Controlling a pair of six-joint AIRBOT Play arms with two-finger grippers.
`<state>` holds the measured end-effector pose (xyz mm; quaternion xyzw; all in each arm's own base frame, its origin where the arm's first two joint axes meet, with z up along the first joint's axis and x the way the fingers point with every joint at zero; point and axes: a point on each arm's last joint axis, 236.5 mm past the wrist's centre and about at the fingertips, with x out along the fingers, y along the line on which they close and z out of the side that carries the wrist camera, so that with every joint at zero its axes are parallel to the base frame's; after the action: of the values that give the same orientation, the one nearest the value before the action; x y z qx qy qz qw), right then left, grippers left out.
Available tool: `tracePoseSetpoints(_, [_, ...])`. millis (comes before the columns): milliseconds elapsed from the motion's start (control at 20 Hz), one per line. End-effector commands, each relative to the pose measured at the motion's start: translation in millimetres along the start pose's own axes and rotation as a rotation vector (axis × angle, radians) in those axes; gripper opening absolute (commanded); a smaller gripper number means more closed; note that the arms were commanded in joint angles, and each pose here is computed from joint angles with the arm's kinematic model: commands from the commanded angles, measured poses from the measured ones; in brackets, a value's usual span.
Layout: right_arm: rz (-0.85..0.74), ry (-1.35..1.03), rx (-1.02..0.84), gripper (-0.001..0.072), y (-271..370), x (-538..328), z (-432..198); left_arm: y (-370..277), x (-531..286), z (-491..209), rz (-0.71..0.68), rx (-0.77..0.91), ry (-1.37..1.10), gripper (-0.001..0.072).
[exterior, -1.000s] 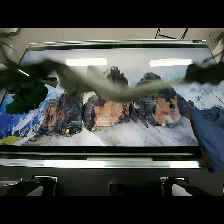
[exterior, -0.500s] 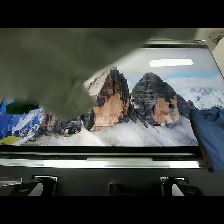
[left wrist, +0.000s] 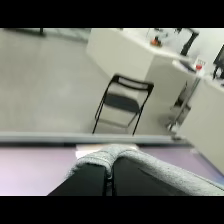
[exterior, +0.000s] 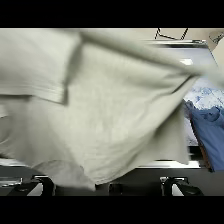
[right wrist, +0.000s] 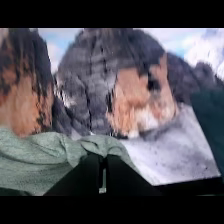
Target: Fold the clothes and pants, and hang the long-sleeved shirts on hangers.
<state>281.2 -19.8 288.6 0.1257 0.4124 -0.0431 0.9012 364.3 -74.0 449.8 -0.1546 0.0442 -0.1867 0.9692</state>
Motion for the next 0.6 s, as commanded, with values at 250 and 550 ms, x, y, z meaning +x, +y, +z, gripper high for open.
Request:
tracePoseSetpoints(250, [0.147,0.005,0.499,0.0039,-12.5,282.6,2.8,160.3,178.3,-253.7,0.214,-0.227,0.330,0.0029])
tracePoseSetpoints(550, [0.235,0.171,0.685,0.0039,11.2,390.2,-44.6,164.5,177.7,-401.7,0.179,-0.395,0.730,0.0030])
